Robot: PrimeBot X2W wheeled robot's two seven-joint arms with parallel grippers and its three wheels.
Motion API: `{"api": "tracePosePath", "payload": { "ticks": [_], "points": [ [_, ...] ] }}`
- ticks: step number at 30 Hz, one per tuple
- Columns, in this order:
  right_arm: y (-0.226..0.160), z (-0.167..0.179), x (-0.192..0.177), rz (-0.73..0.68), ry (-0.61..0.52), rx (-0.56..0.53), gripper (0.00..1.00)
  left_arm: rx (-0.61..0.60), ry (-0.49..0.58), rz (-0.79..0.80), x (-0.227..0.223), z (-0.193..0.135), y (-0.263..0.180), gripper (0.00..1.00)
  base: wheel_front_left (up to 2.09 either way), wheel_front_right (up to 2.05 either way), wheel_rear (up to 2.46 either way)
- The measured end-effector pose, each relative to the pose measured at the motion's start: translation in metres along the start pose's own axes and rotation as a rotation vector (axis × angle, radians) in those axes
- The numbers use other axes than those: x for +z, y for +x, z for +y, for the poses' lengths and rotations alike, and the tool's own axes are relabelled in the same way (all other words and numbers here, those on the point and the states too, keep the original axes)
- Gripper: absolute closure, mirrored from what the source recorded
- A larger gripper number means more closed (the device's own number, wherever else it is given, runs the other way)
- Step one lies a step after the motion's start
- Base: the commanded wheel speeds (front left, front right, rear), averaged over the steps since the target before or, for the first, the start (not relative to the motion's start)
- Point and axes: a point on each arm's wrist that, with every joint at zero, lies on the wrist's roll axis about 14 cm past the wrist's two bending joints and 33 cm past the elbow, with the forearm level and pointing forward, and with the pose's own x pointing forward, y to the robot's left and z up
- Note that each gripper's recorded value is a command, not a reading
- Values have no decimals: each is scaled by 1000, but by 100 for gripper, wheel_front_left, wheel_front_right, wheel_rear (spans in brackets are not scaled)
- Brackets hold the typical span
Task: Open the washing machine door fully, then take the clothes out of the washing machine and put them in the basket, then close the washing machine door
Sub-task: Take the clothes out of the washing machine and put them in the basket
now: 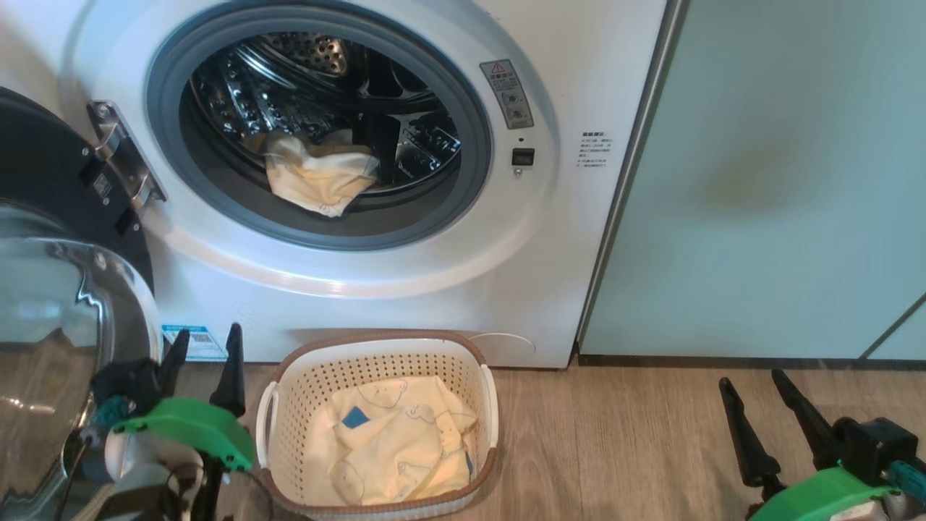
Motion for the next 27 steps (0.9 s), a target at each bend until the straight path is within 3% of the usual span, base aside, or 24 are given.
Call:
{"api": "tracePosePath", "payload": {
  "ticks": [27],
  "points": [
    [-5,1,7,-29,7,-2,0,84,14,5,-5,28,-36,0,0,0,0]
  ]
}}
